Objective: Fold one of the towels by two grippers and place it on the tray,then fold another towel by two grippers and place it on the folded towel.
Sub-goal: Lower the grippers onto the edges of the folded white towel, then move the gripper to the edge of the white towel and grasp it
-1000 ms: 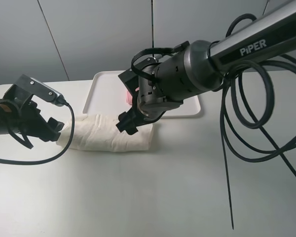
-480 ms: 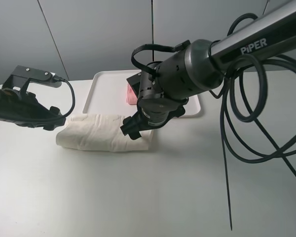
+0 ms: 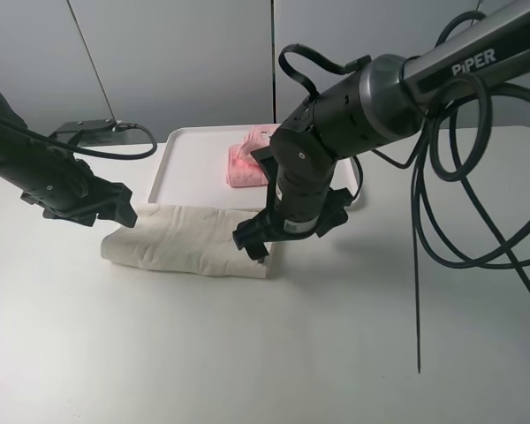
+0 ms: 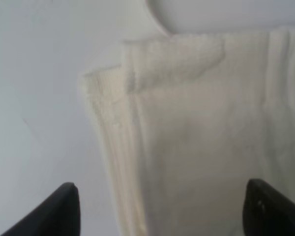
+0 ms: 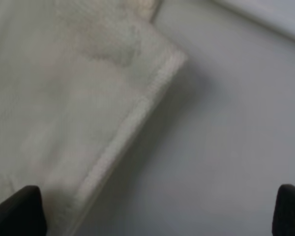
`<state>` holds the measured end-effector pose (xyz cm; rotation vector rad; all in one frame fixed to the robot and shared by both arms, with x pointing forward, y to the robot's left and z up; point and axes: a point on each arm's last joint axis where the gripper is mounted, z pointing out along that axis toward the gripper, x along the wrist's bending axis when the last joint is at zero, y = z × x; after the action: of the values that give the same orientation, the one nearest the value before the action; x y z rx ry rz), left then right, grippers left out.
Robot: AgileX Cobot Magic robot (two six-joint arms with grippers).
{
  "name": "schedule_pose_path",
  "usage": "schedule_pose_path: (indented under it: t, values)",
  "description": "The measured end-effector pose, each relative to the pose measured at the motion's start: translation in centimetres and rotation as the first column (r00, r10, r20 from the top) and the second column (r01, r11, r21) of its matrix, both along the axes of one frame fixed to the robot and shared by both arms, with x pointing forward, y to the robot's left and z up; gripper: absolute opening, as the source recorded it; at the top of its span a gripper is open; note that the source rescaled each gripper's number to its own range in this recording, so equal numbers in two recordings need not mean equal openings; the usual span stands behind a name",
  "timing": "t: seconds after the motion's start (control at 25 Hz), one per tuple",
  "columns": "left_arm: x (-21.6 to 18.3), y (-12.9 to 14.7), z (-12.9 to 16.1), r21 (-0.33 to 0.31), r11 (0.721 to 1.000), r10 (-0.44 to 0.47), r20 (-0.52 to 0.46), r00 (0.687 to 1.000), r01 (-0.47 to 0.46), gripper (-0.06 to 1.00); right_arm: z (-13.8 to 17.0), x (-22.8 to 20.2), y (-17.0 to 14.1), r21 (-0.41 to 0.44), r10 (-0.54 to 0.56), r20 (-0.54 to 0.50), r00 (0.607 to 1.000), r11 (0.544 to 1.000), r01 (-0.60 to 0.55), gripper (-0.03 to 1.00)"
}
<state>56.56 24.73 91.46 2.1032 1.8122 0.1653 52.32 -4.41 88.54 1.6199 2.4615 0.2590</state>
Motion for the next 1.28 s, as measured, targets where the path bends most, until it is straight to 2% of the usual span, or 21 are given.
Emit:
schedule_pose_path:
  t: [0.08, 0.24, 0.56, 1.0, 1.28]
  values:
    - [0.1, 0.1, -0.5, 0.023, 1.000, -0.015, -0.033, 0.999, 0.016, 0.82, 0.0, -0.1, -0.1, -0.006, 0.005, -0.011, 1.000, 1.000, -0.005, 1.00]
    - [0.5, 0.2, -1.0, 0.047, 0.998, -0.030, -0.069, 0.997, 0.033, 0.85, -0.1, -0.1, -0.2, -0.015, 0.010, -0.023, 1.000, 1.000, -0.011, 1.00]
    - [1.0, 0.8, -2.4, 0.114, 0.993, 0.026, -0.124, 0.992, -0.012, 0.87, 1.6, -0.2, -0.2, 0.004, 0.027, 0.002, 1.000, 1.000, -0.027, 1.00]
    - [0.1, 0.9, -3.1, 0.131, 0.991, 0.025, -0.247, 0.969, 0.008, 0.87, 3.3, -0.2, 0.0, 0.005, 0.074, -0.003, 0.997, 0.997, -0.074, 1.00]
    - [0.3, 0.9, -3.1, 0.125, 0.990, 0.085, -0.222, 0.971, -0.058, 0.87, 3.4, -0.2, 0.0, 0.008, 0.075, -0.006, 0.997, 0.997, -0.075, 1.00]
